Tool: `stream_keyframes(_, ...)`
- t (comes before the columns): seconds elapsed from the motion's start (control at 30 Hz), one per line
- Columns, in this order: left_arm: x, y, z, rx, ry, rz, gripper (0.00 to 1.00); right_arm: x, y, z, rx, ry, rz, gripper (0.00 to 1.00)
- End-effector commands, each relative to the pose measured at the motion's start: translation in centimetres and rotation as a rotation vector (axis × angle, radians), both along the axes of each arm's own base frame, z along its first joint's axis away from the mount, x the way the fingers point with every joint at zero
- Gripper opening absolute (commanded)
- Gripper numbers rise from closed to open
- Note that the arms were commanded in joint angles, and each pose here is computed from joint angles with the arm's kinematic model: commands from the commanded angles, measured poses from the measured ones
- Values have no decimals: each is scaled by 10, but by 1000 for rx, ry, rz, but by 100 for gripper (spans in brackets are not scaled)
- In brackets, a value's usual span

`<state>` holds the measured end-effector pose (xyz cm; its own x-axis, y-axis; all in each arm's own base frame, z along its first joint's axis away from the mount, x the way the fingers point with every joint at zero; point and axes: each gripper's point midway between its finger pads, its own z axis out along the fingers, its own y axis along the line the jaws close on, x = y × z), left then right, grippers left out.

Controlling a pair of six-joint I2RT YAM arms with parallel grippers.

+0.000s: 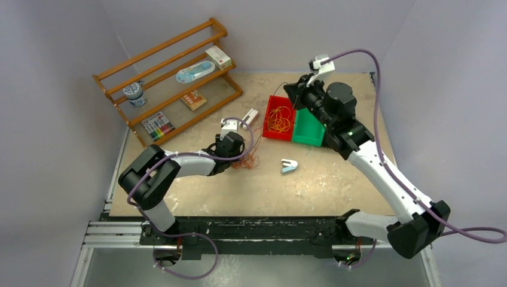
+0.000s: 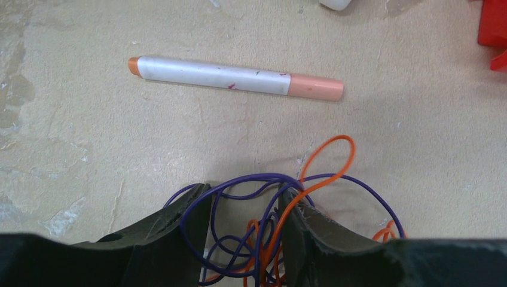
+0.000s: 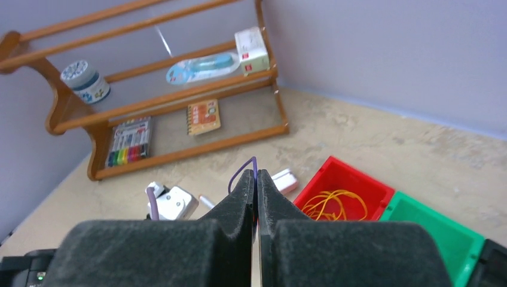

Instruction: Untangle the cables

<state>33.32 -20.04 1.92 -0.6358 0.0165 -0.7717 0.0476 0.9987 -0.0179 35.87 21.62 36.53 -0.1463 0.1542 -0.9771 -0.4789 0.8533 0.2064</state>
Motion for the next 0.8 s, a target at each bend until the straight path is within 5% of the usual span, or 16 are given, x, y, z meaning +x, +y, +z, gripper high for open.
stream_keyframes(0.0,-17,3,-29,16,102,-8,42,-8,-33,67,13,-154,-117,0)
stream_keyframes(0.77,-18,8,-33,42,111,-3,53,-60,-150,183,-4,-414,-562,0)
